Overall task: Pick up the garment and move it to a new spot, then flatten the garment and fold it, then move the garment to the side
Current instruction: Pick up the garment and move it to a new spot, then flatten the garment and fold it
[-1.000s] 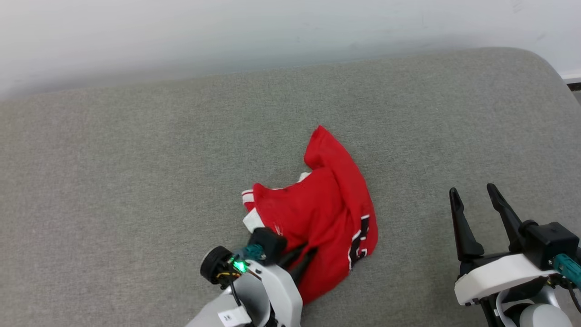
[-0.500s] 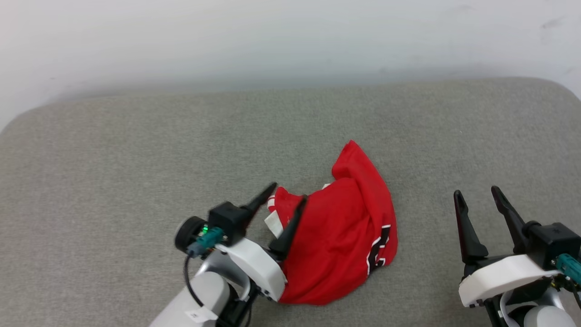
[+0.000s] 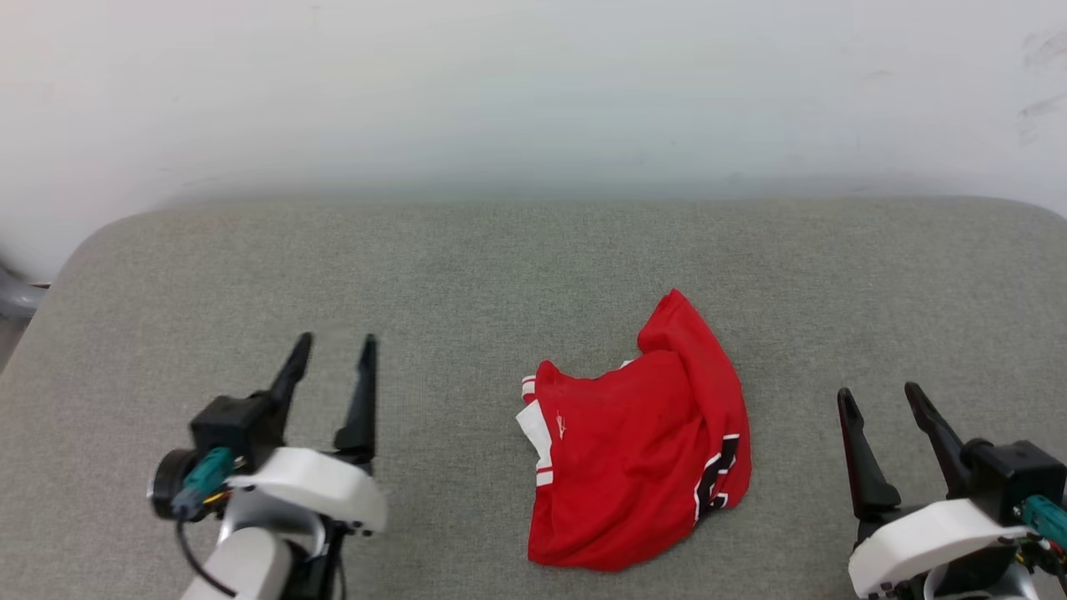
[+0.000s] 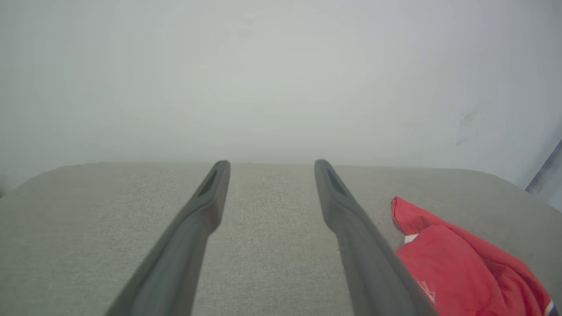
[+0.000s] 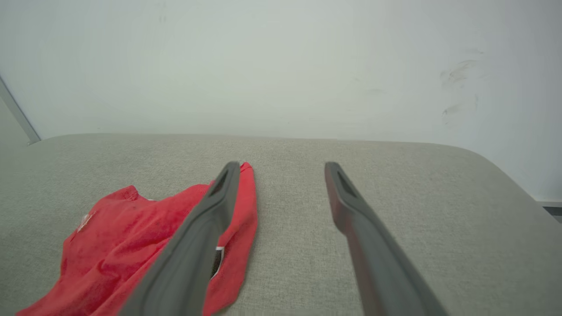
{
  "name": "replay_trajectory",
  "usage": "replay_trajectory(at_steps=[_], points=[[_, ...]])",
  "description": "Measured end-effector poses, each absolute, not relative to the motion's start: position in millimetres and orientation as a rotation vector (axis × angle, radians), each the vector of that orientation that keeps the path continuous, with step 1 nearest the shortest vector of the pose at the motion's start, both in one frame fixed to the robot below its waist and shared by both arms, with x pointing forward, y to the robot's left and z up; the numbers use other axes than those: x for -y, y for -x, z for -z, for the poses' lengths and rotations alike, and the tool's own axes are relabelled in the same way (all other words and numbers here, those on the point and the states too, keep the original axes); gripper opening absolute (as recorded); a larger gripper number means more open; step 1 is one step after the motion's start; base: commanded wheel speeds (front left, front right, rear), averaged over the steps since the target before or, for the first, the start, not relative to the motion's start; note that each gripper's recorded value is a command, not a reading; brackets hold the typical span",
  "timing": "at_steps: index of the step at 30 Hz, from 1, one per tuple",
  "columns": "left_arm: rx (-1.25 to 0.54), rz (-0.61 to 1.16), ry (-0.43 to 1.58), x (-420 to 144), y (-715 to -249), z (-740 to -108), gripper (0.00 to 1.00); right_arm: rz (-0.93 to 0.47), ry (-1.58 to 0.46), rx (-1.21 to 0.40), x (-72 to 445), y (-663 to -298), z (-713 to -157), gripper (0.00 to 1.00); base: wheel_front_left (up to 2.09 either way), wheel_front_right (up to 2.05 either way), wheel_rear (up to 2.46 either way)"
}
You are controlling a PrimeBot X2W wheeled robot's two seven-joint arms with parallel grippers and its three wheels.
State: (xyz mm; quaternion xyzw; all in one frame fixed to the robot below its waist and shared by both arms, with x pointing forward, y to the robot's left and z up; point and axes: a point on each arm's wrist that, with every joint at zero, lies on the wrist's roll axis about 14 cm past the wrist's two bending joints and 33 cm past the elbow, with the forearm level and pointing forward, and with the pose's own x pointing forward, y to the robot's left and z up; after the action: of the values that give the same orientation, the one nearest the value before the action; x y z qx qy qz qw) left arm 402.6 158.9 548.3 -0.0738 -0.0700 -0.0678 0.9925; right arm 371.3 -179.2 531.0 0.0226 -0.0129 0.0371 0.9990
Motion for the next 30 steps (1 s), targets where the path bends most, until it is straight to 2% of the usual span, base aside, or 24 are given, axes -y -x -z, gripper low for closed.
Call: replay_trajectory(at_steps=[7, 16, 22, 30], points=[[0.135, 0.079, 0.115, -181.7, -386.1, -541.9, 1.0, -0.06, -0.036, 0.012, 184.0, -363.8, -528.6, 1.0, 0.0, 0.0, 0.0], [0.13, 0.081, 0.125, -177.8, -382.7, -538.5, 1.0, -0.071, -0.033, -0.029, 180.4, -364.1, -523.8, 1.0, 0.0, 0.0, 0.0], [0.132, 0.087, 0.127, -176.4, -387.9, -538.4, 1.0, -0.171, -0.045, -0.228, 146.9, -373.6, -495.4, 1.0, 0.0, 0.0, 0.0], [0.145, 0.078, 0.131, -181.1, -395.3, -540.6, 1.0, -0.38, 0.045, -0.528, 85.5, -386.9, -463.9, 1.0, 0.0, 0.0, 0.0]])
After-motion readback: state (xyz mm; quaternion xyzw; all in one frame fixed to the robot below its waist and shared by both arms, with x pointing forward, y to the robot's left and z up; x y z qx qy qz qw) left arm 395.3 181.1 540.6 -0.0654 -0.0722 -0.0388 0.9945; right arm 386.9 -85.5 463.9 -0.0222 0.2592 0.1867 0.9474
